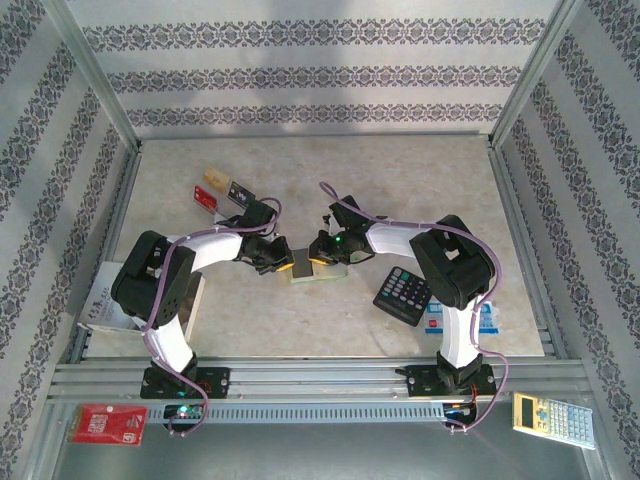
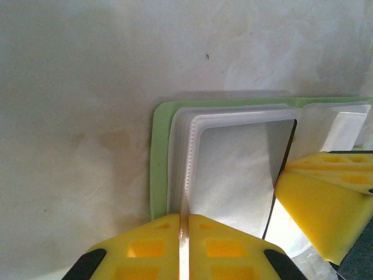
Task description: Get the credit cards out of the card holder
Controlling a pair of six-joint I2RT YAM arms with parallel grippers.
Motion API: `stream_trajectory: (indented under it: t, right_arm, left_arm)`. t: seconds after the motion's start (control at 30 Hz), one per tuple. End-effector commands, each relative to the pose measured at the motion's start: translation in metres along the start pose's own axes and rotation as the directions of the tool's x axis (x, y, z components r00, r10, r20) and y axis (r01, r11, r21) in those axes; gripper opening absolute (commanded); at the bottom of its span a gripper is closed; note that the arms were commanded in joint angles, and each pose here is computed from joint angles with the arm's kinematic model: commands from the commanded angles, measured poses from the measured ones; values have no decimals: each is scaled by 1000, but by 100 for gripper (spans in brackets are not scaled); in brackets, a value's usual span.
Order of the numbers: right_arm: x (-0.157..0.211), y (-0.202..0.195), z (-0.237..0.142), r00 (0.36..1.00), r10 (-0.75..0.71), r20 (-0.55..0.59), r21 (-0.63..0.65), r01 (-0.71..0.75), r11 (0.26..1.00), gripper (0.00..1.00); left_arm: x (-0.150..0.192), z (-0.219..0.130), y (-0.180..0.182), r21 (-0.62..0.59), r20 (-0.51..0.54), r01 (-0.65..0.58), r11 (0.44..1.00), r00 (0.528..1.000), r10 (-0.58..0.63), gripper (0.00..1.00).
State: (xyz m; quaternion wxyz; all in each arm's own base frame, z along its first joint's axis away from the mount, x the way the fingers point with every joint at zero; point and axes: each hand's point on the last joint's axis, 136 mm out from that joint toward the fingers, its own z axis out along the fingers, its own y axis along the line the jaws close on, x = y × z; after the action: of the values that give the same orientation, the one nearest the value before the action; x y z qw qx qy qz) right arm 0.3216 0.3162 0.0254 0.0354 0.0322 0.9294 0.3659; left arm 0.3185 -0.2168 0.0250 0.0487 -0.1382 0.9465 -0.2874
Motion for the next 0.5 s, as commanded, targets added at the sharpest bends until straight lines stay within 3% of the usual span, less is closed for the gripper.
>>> stream_trajectory:
  t: [0.0,0.2,0.47]
  right_arm:
    - [12,5,10,997,-42,-58,-41,39,998,15]
    - [14,8,8,996,-69,-64,-60,65,996,15]
    - [6,7,-7,997,-79,1,-50,79,996,6]
  left_arm:
    - [10,17,10,-21,-54,4,1000,999,-5,10]
    - [10,20,14,-43,-58,2,999,998,-4,12]
    - [8,18,22,-96,-46,-4,995,999,0,16]
